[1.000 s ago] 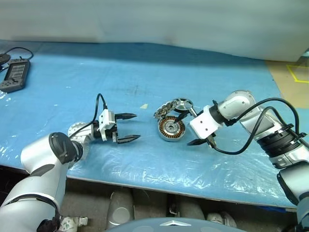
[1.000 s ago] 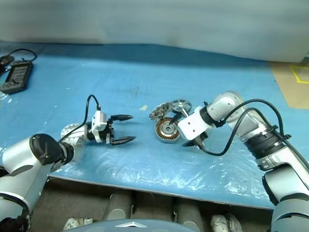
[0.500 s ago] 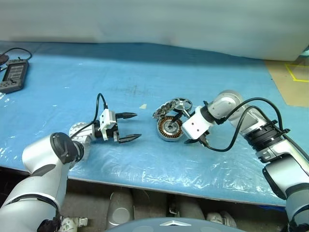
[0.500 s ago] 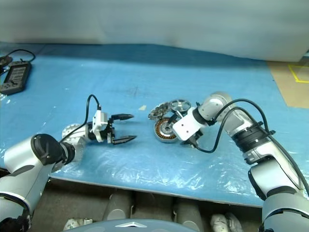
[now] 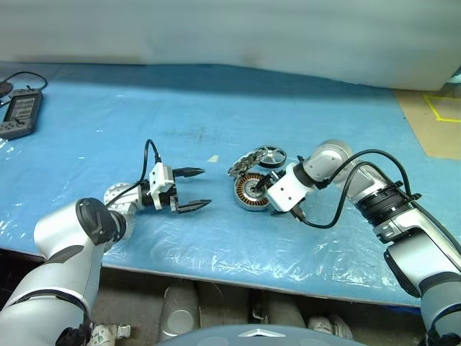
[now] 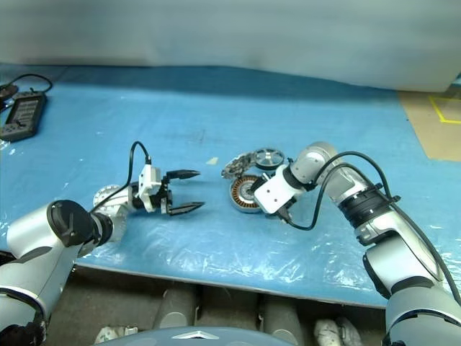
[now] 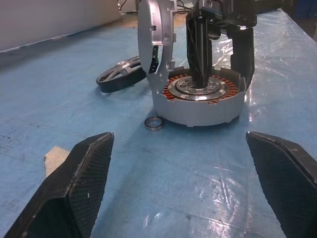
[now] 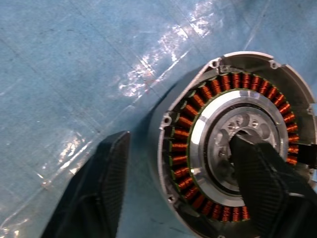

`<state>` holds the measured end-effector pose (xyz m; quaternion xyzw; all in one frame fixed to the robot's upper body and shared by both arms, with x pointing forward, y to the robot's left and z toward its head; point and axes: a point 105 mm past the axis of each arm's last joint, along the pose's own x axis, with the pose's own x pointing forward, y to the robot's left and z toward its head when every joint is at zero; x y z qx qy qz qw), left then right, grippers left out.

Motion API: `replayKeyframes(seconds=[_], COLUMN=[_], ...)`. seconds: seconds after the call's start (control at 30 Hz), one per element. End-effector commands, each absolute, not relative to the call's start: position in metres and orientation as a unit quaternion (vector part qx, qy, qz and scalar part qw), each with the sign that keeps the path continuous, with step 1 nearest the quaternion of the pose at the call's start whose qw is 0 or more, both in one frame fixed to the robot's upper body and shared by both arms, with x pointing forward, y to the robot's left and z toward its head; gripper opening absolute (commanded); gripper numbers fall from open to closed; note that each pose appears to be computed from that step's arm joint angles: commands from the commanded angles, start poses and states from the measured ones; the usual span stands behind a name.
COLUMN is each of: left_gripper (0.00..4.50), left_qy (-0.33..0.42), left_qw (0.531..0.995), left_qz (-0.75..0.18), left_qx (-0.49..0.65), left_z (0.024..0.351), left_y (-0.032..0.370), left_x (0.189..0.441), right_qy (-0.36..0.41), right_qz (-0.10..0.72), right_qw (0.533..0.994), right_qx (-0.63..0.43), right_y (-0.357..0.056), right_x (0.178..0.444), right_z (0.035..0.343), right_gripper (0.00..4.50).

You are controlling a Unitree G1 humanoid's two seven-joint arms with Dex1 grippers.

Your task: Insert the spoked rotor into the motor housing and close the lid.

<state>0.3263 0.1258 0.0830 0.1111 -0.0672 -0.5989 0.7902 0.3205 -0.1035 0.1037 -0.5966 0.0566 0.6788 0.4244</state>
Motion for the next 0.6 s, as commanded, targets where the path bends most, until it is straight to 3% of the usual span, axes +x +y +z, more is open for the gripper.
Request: replayKeyframes(seconds=[0.03,0.33,0.6], left_gripper=[4.50,4.50,4.50], left_qy=[-0.070,-0.062,-0.045], left_qw=[0.794,0.796,0.792], left_qz=[-0.595,-0.592,-0.600], left_qx=[0.108,0.107,0.103], left_z=[0.082,0.073,0.060], left_y=[0.126,0.133,0.140], left_x=[0.324,0.317,0.306], right_qy=[0.071,0.064,0.098], right_qz=[0.690,0.705,0.680], right_qw=[0.413,0.436,0.511], right_qx=[-0.590,-0.556,-0.516], right_y=[-0.106,-0.100,-0.090], right_x=[0.315,0.287,0.265], right_z=[0.099,0.120,0.133], right_gripper=[2.25,2.09,2.09])
